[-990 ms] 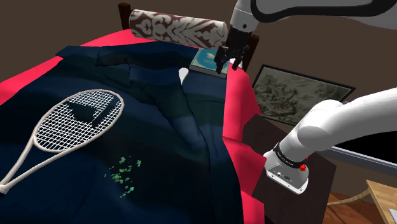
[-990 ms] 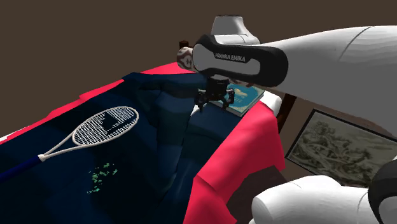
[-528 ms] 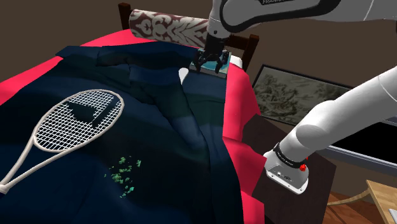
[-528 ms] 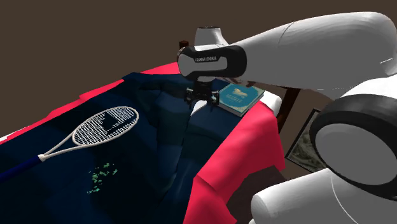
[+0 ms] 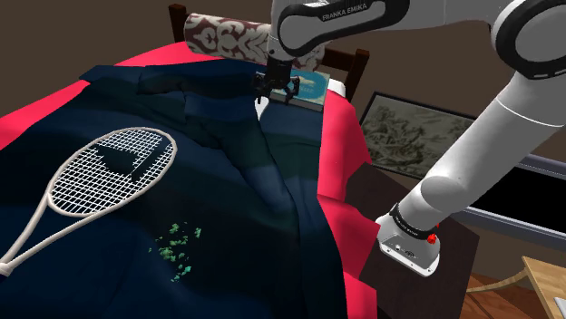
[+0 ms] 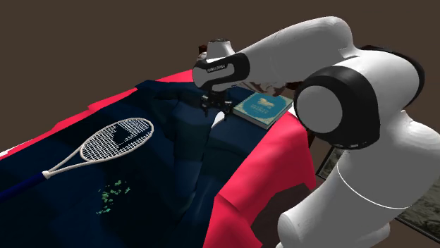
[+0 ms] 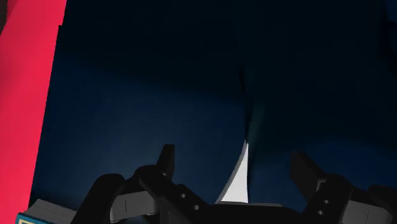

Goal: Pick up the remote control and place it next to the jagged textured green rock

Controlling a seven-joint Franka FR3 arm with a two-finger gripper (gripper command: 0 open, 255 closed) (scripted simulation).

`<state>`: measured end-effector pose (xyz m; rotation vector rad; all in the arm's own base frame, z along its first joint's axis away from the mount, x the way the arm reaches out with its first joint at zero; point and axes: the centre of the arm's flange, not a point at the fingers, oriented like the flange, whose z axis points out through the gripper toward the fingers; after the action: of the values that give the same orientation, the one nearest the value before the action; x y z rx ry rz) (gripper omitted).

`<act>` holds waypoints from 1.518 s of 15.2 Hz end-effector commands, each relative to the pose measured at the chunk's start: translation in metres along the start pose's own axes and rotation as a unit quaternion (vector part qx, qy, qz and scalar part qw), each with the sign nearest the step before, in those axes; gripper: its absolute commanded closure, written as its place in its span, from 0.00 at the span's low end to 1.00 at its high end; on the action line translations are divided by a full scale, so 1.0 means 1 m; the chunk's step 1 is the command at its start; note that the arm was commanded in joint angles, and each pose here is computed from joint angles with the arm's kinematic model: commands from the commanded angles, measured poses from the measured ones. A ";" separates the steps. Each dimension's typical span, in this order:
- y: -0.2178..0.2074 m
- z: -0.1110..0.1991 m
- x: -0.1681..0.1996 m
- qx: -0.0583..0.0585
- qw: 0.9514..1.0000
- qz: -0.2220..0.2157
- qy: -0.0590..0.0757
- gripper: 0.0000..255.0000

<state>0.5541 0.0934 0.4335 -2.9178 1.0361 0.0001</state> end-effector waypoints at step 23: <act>-0.042 0.100 0.099 -0.011 0.988 0.151 0.008 0.00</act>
<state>0.6588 0.0678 0.3335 -2.7502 1.4785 -0.0016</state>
